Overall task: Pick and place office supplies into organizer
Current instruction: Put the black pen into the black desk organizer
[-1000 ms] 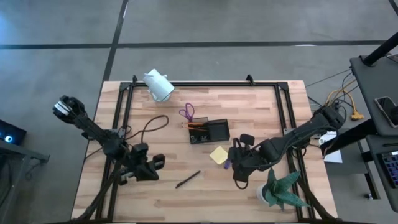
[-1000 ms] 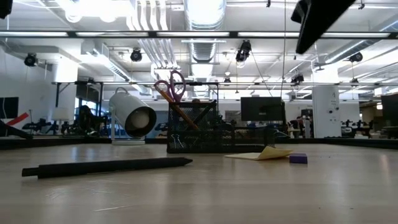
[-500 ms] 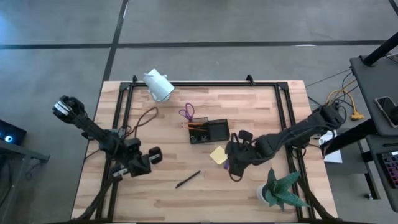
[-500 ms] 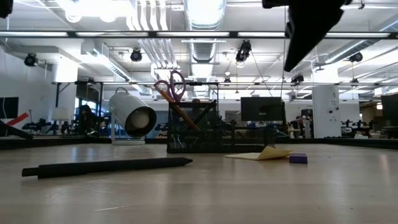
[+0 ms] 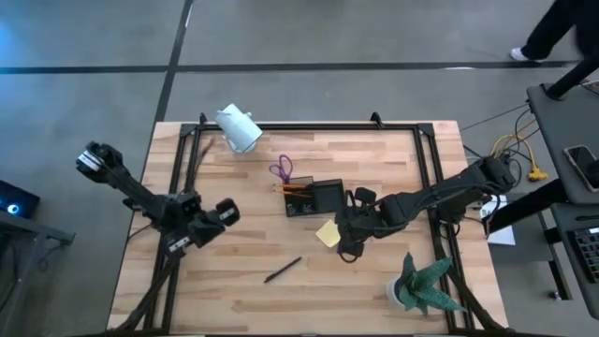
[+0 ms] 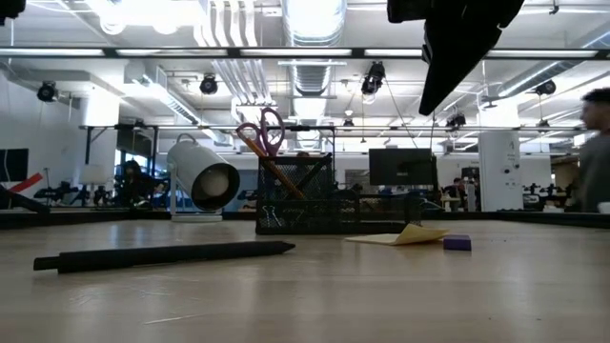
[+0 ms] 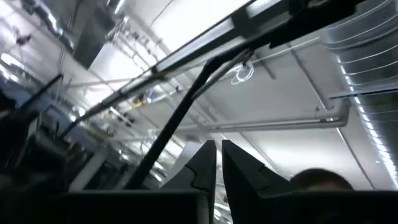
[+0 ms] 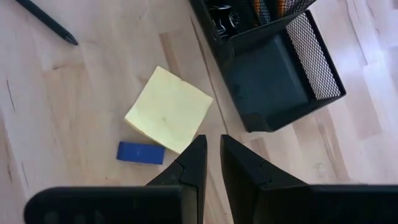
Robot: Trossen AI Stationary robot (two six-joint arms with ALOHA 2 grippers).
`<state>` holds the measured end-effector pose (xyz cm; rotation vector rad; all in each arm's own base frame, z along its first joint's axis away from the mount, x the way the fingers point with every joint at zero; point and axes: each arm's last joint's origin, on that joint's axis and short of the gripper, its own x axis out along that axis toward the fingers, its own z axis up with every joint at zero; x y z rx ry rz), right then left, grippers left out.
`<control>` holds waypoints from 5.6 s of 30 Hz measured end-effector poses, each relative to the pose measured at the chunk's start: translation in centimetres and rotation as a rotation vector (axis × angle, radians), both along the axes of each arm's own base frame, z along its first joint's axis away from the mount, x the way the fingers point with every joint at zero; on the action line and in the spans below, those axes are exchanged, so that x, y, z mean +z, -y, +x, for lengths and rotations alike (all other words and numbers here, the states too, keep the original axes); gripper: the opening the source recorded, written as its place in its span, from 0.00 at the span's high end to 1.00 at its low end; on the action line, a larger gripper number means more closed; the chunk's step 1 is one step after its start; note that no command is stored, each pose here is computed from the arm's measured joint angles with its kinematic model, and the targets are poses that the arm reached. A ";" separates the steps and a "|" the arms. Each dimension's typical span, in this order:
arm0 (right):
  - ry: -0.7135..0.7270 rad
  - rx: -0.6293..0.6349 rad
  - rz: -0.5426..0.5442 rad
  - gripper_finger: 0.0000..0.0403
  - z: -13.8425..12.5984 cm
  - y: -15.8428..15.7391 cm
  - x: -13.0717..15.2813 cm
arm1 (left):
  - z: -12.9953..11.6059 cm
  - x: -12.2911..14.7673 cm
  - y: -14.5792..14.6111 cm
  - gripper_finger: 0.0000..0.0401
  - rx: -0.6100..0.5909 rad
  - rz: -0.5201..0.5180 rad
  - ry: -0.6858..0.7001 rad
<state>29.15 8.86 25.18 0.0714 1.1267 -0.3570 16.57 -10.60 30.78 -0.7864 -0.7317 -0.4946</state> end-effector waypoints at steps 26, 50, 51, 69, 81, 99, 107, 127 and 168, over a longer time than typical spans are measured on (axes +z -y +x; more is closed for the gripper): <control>-0.023 0.026 -0.015 0.90 -0.1 0.2 -0.3 | -3.8 4.1 -1.5 0.68 -0.016 0.302 0.323; -0.033 0.017 -0.020 0.90 -0.1 0.6 -0.3 | -4.7 4.3 -1.5 0.68 -0.109 0.389 0.422; -0.033 0.017 -0.020 0.90 -0.1 0.6 -0.3 | -4.7 4.3 -1.5 0.68 -0.120 0.387 0.423; -0.036 0.027 -0.024 0.90 -0.1 0.6 -0.3 | -6.0 4.9 -2.1 0.68 -0.255 0.367 0.478; -0.036 0.028 -0.024 0.90 -0.1 0.6 -0.3 | -6.1 4.9 -2.2 0.68 -0.259 0.370 0.493; -0.038 0.028 -0.025 0.90 -0.1 0.6 -0.4 | -2.5 3.1 -1.6 0.68 0.275 0.338 0.065; -0.040 0.028 -0.026 0.90 -0.1 0.6 -0.4 | 0.5 -4.8 -1.0 0.72 0.297 0.138 -0.963; -0.034 0.026 -0.001 0.90 0.0 0.5 0.0 | 10.6 -15.1 6.0 0.80 0.111 0.425 -1.488; -0.029 -0.009 -0.015 0.90 -0.2 0.3 -0.2 | 8.8 -17.4 5.6 0.80 0.254 0.599 -1.817</control>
